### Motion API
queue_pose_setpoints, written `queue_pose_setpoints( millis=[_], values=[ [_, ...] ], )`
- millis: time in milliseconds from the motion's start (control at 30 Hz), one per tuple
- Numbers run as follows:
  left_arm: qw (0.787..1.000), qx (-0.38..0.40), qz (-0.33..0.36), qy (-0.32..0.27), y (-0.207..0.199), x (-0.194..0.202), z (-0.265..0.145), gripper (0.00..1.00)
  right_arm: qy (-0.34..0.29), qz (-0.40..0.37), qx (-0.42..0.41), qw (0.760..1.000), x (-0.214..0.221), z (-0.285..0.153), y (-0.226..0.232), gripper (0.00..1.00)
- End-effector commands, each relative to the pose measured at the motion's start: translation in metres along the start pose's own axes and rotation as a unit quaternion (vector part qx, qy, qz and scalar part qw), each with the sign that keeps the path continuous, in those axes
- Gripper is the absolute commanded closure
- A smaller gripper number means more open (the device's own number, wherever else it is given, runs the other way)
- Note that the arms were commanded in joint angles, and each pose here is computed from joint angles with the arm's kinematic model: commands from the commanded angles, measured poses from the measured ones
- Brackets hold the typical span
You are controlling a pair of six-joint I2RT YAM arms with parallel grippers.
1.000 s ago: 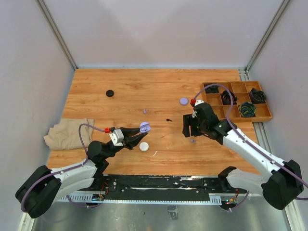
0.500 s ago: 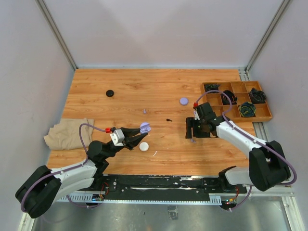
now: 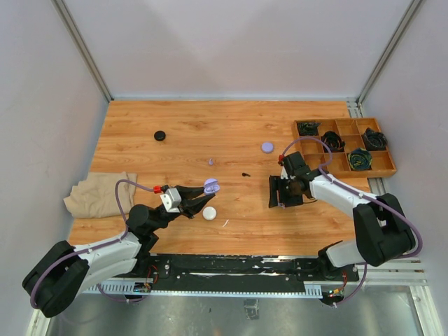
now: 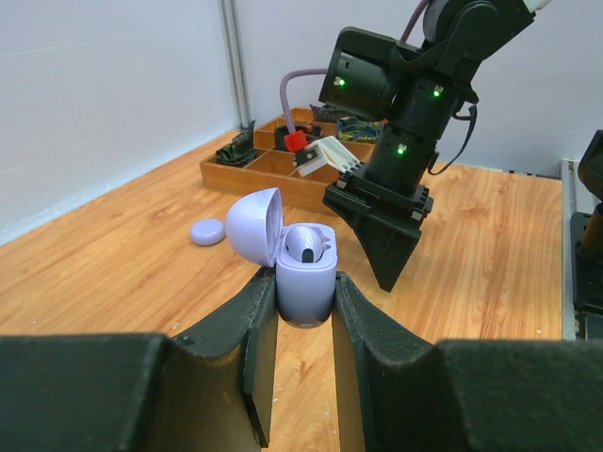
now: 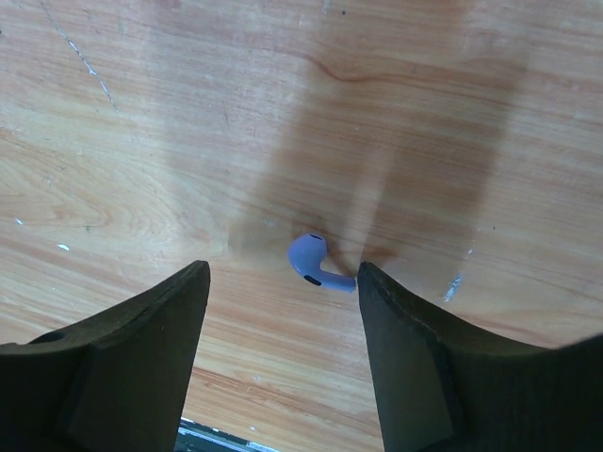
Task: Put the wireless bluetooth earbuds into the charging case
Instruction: Pick up the earbud from the center of the board.
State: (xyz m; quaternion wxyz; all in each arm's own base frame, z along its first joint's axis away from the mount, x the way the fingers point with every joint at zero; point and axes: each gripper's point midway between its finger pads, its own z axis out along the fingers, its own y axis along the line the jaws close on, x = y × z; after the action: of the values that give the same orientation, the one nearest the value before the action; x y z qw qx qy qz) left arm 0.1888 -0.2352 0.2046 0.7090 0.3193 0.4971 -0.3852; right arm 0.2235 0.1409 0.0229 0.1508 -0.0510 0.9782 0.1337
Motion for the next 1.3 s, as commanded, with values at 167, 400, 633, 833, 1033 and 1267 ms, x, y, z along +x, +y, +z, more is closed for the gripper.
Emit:
queue_pose_setpoints(
  millis=[167, 400, 633, 833, 1033, 1267],
  values=[
    [1.0, 0.006, 0.01, -0.005, -0.002, -0.002, 0.0, 1.0, 0.025, 0.022, -0.011, 0.999, 0.018, -0.001, 0.004, 0.37],
    [1.0, 0.008, 0.01, -0.005, -0.003, -0.002, 0.001, 1.0, 0.023, 0.017, -0.013, 1.0, 0.016, -0.008, 0.01, 0.38],
    [1.0, 0.007, 0.009, -0.006, -0.002, -0.003, 0.0, 1.0, 0.021, 0.004, -0.017, 1.0, 0.01, -0.015, 0.014, 0.38],
    [1.0, 0.007, 0.009, -0.006, -0.002, -0.003, 0.001, 1.0, 0.013, -0.009, 0.012, 1.0, 0.004, -0.021, 0.006, 0.39],
    [1.0, 0.006, 0.01, -0.005, -0.002, -0.003, 0.001, 1.0, -0.001, -0.047, 0.073, 0.996, -0.013, -0.028, -0.013, 0.43],
    [1.0, 0.007, 0.01, -0.003, -0.002, -0.002, 0.001, 1.0, 0.038, -0.115, 0.087, 0.989, -0.021, -0.026, -0.011, 0.51]
  ],
)
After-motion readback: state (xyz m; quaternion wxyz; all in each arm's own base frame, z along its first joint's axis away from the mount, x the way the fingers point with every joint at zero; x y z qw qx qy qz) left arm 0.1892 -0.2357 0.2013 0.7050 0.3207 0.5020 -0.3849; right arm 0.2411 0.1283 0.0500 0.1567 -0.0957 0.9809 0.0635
